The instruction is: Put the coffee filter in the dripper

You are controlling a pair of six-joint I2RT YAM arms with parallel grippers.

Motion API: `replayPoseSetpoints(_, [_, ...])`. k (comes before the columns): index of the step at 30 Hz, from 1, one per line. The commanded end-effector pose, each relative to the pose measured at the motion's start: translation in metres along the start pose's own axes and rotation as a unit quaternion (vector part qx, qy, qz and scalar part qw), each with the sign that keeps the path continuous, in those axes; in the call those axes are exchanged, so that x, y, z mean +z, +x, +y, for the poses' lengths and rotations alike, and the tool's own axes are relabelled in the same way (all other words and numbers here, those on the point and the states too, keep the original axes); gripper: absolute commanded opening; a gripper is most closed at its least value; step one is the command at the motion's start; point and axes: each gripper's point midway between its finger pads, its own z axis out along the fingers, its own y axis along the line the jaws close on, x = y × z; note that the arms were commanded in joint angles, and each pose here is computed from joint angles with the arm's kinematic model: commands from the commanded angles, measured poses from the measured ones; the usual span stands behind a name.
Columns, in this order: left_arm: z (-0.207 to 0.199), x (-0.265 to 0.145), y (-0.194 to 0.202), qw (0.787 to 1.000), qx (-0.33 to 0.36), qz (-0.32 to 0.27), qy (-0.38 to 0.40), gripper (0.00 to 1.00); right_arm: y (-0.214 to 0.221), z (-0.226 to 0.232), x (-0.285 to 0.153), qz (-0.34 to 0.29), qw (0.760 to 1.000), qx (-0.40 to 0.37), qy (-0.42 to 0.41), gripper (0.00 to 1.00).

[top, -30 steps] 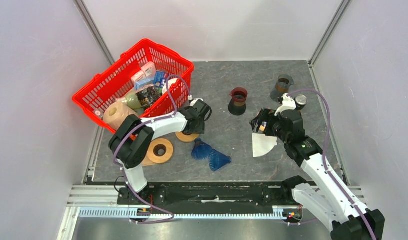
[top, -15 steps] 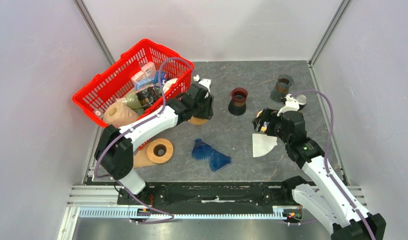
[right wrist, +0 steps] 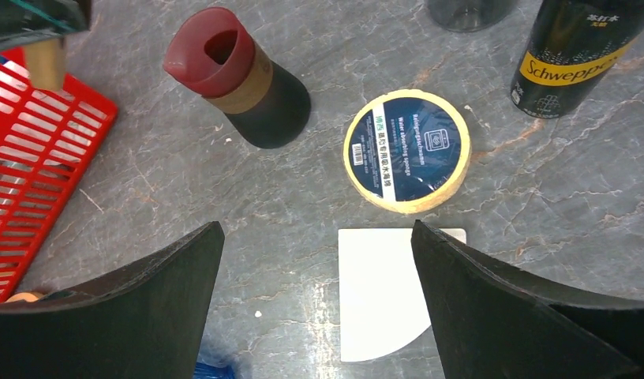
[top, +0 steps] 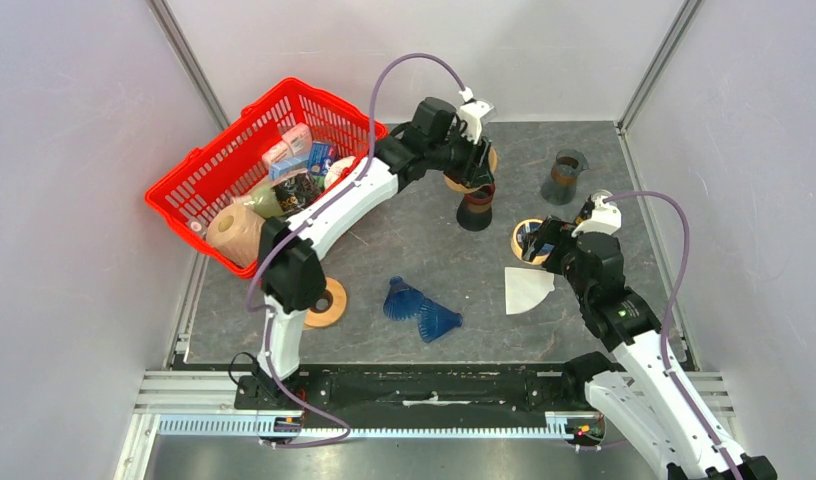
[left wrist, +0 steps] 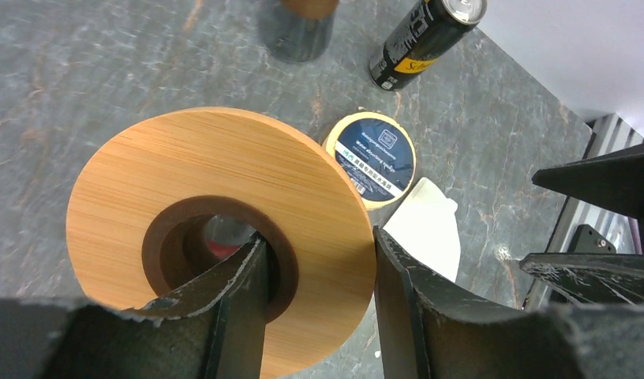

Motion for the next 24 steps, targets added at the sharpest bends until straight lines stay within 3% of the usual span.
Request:
replayPoseSetpoints(1, [-0.019,0.011,-0.008,0.996,0.046,0.009,0.071,0.02,-0.003,-0.008,0.0,-0.012,1.0,0.003,0.022,0.97])
replayPoseSetpoints(7, [-0.025,0.027,-0.007,0.993,0.042,0.01,0.106,0.02,-0.003,-0.009,-0.001,-0.012,1.0,0.002,0.024,0.97])
replayPoseSetpoints(24, [0.01,0.063,0.035,0.992,0.101,0.077,0.026,0.02,0.001,-0.012,0.003,-0.002,0.999,-0.004,0.034,0.97])
